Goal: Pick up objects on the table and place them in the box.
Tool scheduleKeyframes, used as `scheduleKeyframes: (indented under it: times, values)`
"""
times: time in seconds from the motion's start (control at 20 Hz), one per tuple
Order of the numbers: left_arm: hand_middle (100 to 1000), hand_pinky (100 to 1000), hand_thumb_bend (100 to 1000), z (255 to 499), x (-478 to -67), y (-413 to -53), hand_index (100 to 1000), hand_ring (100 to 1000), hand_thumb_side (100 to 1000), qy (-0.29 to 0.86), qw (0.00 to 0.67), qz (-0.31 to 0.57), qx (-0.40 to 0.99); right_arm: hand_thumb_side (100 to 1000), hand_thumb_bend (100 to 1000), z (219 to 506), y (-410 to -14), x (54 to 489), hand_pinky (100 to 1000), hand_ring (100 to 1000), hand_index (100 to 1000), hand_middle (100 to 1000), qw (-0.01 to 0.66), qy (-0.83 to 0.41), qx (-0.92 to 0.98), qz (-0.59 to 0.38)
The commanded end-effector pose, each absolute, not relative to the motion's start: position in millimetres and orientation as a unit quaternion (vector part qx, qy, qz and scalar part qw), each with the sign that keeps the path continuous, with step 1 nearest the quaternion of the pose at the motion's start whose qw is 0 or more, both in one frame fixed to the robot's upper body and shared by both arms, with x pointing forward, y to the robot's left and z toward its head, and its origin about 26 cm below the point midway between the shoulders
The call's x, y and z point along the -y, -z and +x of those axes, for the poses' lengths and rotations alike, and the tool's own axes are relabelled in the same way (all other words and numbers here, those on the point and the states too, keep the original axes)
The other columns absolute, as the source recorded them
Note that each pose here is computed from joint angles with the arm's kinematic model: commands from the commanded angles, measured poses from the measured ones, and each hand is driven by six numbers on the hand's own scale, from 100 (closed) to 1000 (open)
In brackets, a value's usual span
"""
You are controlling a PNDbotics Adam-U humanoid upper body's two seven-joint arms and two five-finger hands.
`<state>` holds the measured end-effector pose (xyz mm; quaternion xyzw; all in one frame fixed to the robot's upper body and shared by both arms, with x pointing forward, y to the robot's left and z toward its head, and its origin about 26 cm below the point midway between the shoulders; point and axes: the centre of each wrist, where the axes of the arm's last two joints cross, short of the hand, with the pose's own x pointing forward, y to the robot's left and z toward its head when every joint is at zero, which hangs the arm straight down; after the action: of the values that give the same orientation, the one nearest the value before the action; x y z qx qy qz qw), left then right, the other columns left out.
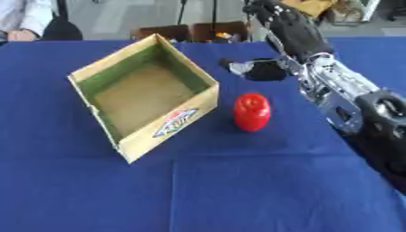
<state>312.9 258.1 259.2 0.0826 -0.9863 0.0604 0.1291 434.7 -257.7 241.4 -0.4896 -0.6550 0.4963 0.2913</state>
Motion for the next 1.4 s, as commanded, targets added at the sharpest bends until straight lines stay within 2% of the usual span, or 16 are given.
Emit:
scheduleKeyframes:
  times: [0.05, 0.2, 0.35, 0.45, 0.8, 1.2, 1.35, 1.4]
  values:
    - [815, 632, 100, 309, -261, -265, 876, 833, 1000, -0.052, 0.120, 0.087, 0.988, 605, 684, 450, -268, 266, 782, 845, 936, 864, 0.344, -0.563, 0.595, -0.459]
    - [815, 633, 100, 309, -262, -265, 875, 833, 1000, -0.053, 0.120, 0.089, 0.987, 499, 690, 446, -305, 264, 773, 857, 950, 869, 0.400, -0.629, 0.531, -0.402]
    - [815, 633, 100, 309, -262, -264, 875, 833, 1000, -0.054, 0.122, 0.090, 0.987, 340, 669, 438, -327, 262, 759, 860, 960, 880, 0.445, -0.656, 0.500, -0.350]
    - [815, 633, 100, 309, -262, -264, 875, 833, 1000, -0.054, 0.122, 0.091, 0.987, 303, 666, 435, -333, 261, 753, 855, 968, 877, 0.462, -0.659, 0.497, -0.324]
    - [814, 633, 100, 309, -262, -263, 874, 833, 1000, -0.053, 0.124, 0.092, 0.987, 376, 676, 424, -352, 258, 726, 825, 964, 848, 0.467, -0.640, 0.545, -0.274]
    - [813, 633, 100, 309, -262, -264, 873, 833, 1000, -0.053, 0.123, 0.092, 0.987, 378, 690, 414, -351, 258, 725, 822, 966, 851, 0.470, -0.638, 0.554, -0.255]
    - [814, 634, 100, 309, -262, -265, 873, 833, 999, -0.053, 0.123, 0.092, 0.987, 396, 703, 413, -343, 259, 737, 833, 970, 866, 0.479, -0.639, 0.545, -0.257]
    - [814, 634, 100, 309, -262, -265, 873, 833, 999, -0.053, 0.123, 0.092, 0.987, 410, 712, 412, -341, 259, 750, 848, 984, 907, 0.482, -0.639, 0.541, -0.259]
